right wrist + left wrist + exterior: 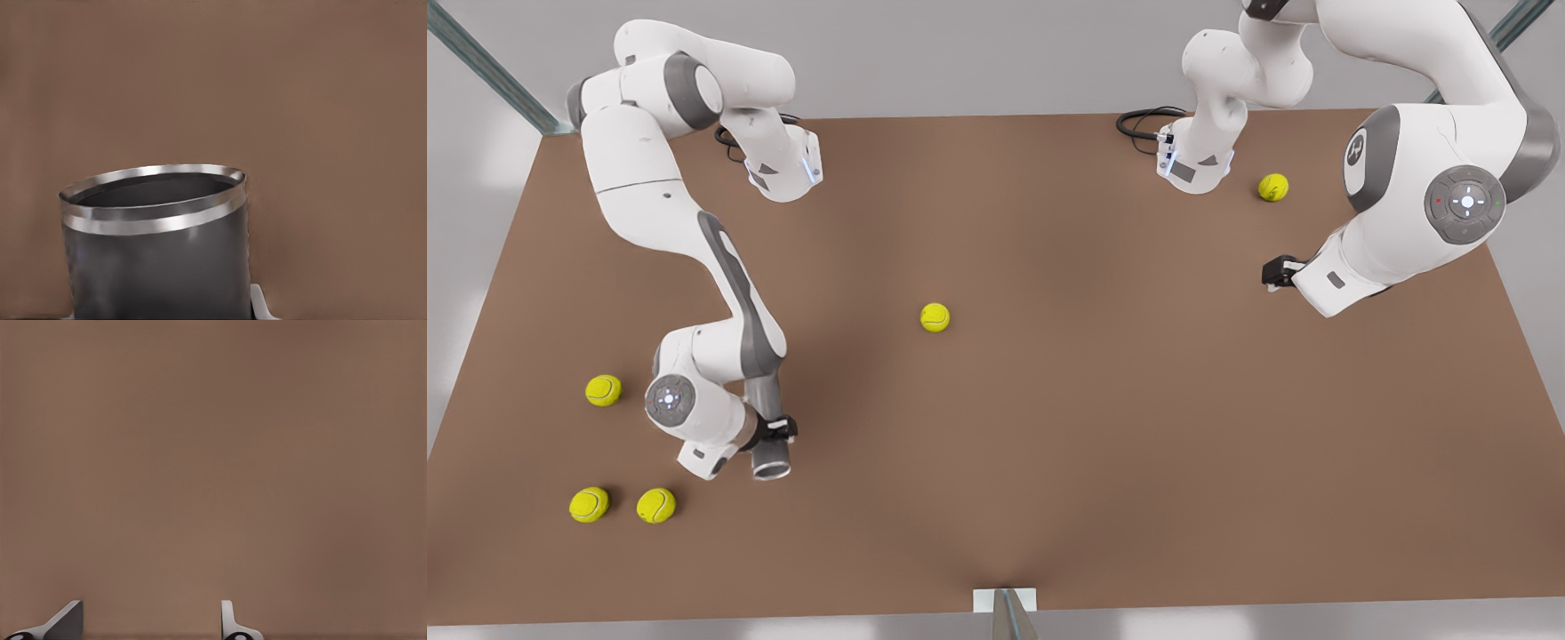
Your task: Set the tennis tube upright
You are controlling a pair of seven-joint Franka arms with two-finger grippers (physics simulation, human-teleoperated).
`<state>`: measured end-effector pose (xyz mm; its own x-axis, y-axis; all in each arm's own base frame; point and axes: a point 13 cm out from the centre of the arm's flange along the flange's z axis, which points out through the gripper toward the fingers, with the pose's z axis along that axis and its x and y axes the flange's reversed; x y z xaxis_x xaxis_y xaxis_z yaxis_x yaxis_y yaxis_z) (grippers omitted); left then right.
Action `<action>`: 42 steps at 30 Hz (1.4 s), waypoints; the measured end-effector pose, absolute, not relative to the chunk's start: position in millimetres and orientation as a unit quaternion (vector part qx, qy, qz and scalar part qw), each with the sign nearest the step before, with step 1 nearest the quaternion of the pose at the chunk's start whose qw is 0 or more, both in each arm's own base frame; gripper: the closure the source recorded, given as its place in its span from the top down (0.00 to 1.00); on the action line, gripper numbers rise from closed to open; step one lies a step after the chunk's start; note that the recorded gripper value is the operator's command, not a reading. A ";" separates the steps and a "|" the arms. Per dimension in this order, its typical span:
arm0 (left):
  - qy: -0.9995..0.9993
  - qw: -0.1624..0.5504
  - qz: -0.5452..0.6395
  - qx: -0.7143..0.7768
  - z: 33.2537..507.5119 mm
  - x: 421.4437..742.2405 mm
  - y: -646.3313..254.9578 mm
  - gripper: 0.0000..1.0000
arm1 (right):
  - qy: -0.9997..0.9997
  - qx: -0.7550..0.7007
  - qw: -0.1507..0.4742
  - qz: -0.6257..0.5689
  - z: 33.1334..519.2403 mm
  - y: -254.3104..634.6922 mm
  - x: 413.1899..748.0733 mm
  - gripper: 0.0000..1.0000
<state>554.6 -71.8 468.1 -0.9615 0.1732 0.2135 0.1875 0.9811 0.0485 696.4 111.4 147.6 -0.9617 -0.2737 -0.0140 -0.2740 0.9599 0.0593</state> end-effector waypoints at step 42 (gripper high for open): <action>-0.990 0.107 -0.035 -0.085 465.2 556.2 -65.4 1.00 | 0.752 -0.658 0.035 -0.003 132.1 610.9 535.9 1.00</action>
<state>556.2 -65.4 465.2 -0.9625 0.1618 0.2177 0.1766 0.9830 0.0506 535.9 610.9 132.1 -0.1317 -0.9901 -0.0493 -0.9897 0.1342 -0.0503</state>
